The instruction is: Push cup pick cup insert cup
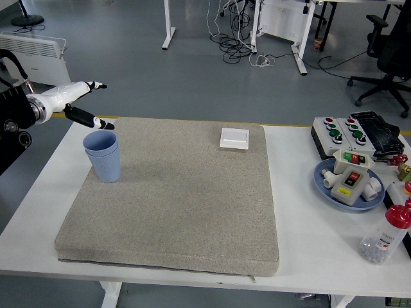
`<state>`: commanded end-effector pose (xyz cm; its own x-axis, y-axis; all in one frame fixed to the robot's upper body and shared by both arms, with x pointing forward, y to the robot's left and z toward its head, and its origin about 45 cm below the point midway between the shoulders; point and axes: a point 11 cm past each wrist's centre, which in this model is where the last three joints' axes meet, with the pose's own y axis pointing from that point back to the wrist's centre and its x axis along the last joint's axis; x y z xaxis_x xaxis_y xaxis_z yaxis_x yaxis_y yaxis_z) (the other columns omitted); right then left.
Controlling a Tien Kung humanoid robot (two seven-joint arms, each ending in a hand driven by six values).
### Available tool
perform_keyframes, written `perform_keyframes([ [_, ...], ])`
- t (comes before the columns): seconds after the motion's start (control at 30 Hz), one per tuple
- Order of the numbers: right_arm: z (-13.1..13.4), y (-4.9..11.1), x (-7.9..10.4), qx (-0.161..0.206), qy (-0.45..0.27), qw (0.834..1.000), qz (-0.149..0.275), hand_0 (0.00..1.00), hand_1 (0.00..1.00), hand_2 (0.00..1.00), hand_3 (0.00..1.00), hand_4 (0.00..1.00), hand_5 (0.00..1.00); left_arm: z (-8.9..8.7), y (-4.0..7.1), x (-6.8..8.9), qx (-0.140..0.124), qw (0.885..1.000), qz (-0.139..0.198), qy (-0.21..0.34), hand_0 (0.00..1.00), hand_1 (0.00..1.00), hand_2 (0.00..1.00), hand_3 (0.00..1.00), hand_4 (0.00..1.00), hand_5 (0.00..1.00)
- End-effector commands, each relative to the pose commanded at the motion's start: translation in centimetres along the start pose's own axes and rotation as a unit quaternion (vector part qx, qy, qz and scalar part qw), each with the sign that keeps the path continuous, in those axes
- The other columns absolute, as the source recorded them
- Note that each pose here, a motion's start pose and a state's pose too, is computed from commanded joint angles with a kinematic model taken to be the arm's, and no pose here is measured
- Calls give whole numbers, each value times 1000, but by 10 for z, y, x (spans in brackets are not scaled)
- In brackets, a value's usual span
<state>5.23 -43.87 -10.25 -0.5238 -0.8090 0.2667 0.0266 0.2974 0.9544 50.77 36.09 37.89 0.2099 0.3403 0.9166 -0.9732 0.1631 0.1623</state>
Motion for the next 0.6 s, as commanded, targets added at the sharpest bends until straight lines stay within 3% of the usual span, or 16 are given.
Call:
perform_keyframes([
  [0.03, 0, 0, 0, 0, 0, 1000, 0, 724, 646, 648, 578, 125, 469, 1, 0, 2, -5, 1000, 6, 3, 947, 946, 998, 987, 934, 578],
  [0.07, 0, 0, 0, 0, 0, 1000, 0, 724, 646, 648, 578, 125, 469, 10, 4, 8, -39, 998, 31, 33, 947, 946, 998, 987, 934, 578],
  [0.1, 0, 0, 0, 0, 0, 1000, 0, 724, 645, 648, 577, 125, 469, 15, 7, 11, -59, 996, 45, 50, 819, 766, 854, 771, 706, 632],
  [0.27, 2, 0, 2, -2, 0, 1000, 2, 724, 645, 648, 577, 125, 469, 39, 30, 25, -147, 968, 103, 173, 819, 766, 854, 771, 706, 632],
  [0.3, 2, 0, 3, -2, -1, 1000, 3, 724, 644, 648, 578, 125, 469, 42, 34, 26, -157, 962, 108, 197, 493, 575, 589, 561, 625, 700],
  [0.37, 3, 0, 3, -3, -3, 1000, 3, 724, 644, 648, 578, 125, 469, 45, 44, 25, -174, 943, 119, 258, 493, 575, 589, 561, 625, 700],
  [0.47, 2, 0, 3, -3, -4, 1000, 3, 724, 644, 648, 578, 125, 469, 43, 55, 23, -179, 911, 128, 347, 493, 575, 589, 561, 625, 700],
  [0.5, 2, 0, 4, -3, -3, 1000, 4, 724, 645, 648, 577, 125, 467, 40, 61, 18, -174, 898, 127, 383, 485, 580, 601, 561, 591, 798],
  [0.6, 3, -1, 4, -4, -4, 1000, 4, 724, 645, 648, 577, 125, 467, 24, 74, 4, -151, 860, 123, 472, 485, 580, 601, 561, 591, 798],
])
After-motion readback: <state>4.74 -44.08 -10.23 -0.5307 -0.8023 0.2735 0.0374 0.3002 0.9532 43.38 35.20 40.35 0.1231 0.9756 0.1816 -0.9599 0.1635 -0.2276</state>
